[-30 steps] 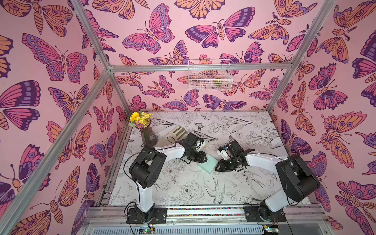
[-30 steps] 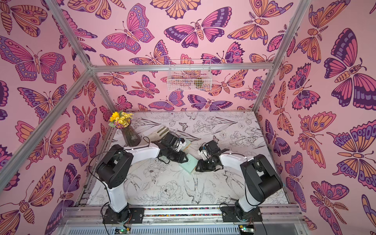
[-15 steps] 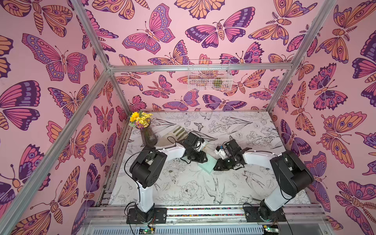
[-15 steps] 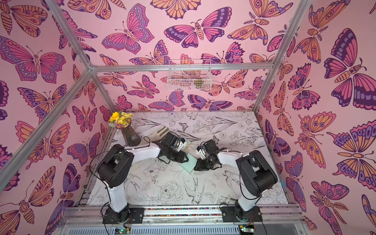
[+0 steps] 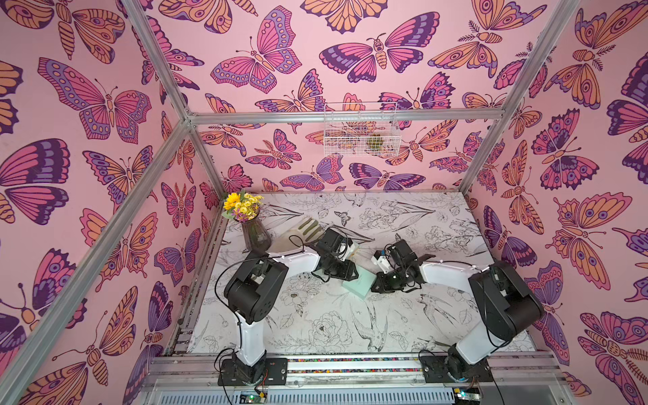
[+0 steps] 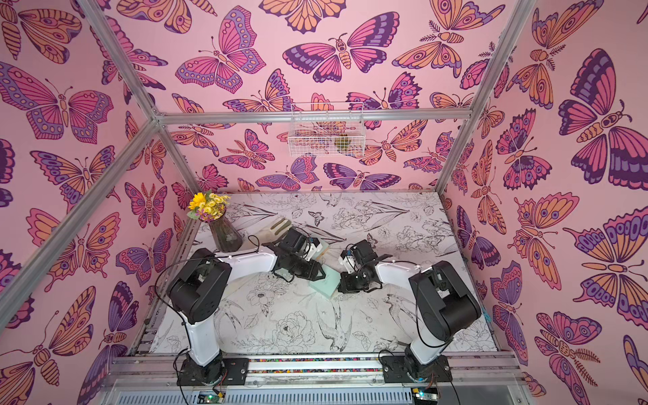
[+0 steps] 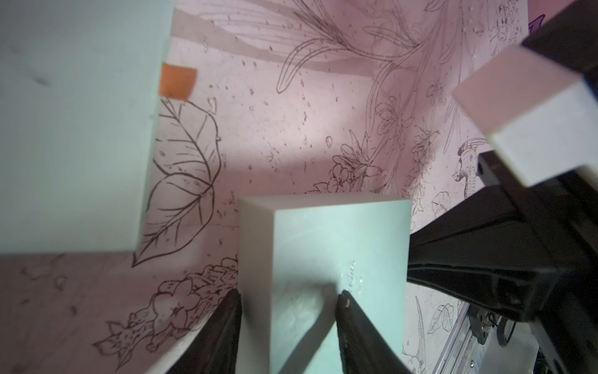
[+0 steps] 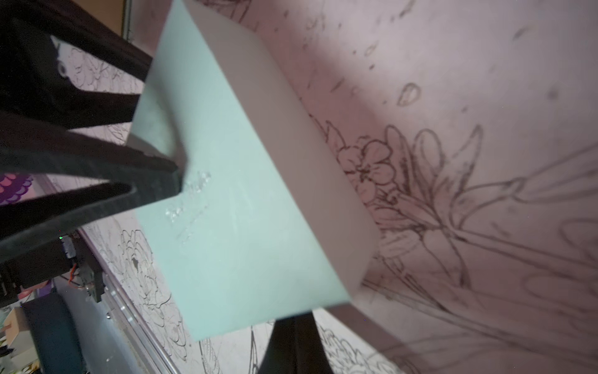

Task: Place the earrings into the drawer-style jewelry box
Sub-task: Open the drawer in the jewelry box.

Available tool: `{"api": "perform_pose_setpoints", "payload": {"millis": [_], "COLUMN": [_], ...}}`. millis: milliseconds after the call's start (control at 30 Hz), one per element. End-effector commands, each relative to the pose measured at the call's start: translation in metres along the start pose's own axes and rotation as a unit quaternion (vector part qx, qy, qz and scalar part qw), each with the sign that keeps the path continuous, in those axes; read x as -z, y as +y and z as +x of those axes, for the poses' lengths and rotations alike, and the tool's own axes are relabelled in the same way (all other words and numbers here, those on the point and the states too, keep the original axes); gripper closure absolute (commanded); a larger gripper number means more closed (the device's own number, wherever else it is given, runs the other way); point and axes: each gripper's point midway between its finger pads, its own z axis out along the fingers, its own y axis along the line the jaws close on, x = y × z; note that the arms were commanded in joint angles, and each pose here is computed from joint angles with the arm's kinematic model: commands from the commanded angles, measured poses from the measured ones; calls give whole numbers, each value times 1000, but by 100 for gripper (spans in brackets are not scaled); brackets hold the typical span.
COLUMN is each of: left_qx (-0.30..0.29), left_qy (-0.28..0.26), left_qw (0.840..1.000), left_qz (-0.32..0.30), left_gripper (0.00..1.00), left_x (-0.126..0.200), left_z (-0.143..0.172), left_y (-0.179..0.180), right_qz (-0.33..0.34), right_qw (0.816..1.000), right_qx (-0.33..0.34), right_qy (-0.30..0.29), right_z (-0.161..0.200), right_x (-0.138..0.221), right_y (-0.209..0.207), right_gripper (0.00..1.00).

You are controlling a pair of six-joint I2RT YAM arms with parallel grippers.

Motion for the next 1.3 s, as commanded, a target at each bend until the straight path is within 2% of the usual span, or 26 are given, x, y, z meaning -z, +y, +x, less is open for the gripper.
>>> {"api": "perform_pose_setpoints", "payload": {"millis": [0, 533, 1000, 1033, 1133, 1267], "left_qx": [45, 49, 43, 41, 34, 18], "left_qy": [34, 43, 44, 43, 30, 0], "left_qw": [994, 992, 993, 994, 994, 996], "left_qz": [-89, -110, -97, -96, -96, -89], "left_gripper": [51, 51, 50, 50, 49, 45], "left_x": [-1, -2, -4, -3, 4, 22], "left_z": [28, 35, 32, 31, 23, -1], "left_y": [49, 61, 54, 52, 44, 25], "right_qz": [69, 177, 162, 166, 183, 207], "right_qw": [997, 981, 984, 983, 979, 975], "right_qx": [-34, -72, -73, -75, -83, -83], "right_qy": [15, 23, 23, 21, 16, 4], "right_z": [19, 52, 48, 48, 48, 47], "right_x": [8, 44, 40, 41, 48, 62], "right_y": [-25, -55, -50, -51, -55, -57], "right_gripper": [100, 100, 100, 97, 81, 73]}}
